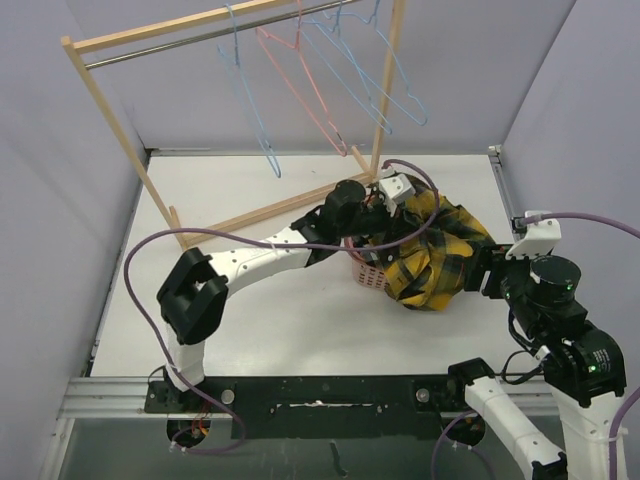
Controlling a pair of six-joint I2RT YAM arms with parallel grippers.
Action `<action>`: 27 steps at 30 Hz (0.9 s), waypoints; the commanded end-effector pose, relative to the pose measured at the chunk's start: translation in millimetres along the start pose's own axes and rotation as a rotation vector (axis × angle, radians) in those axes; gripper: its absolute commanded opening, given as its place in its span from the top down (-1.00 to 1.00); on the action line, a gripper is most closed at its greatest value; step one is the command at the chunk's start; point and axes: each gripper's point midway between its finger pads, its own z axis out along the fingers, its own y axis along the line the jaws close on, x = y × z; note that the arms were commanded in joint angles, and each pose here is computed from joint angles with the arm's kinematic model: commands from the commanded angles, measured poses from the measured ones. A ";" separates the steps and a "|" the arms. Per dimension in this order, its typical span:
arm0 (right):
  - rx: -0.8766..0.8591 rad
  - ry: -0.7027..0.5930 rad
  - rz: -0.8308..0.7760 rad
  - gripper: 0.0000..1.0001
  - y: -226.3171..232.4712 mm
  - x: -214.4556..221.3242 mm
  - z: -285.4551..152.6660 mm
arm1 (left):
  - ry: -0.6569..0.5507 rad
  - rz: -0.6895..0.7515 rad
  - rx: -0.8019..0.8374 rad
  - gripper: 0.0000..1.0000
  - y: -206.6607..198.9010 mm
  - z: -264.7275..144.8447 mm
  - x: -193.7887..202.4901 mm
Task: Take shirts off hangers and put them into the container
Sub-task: Adjust the shirt in the bin, then reset both arms
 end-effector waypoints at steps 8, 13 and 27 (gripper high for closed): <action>0.051 -0.033 0.013 -0.33 -10.2 -1.9 -5.8 | 0.425 0.065 -0.302 1.00 44.9 34.7 95.2; 0.055 -0.055 0.032 -0.33 -11.5 -3.3 -9.0 | 0.574 0.039 -0.354 1.00 45.6 19.2 138.4; 0.008 -0.031 0.039 -0.38 -2.5 -1.2 -9.1 | 0.774 -0.181 -0.291 -0.19 24.4 -1.8 229.0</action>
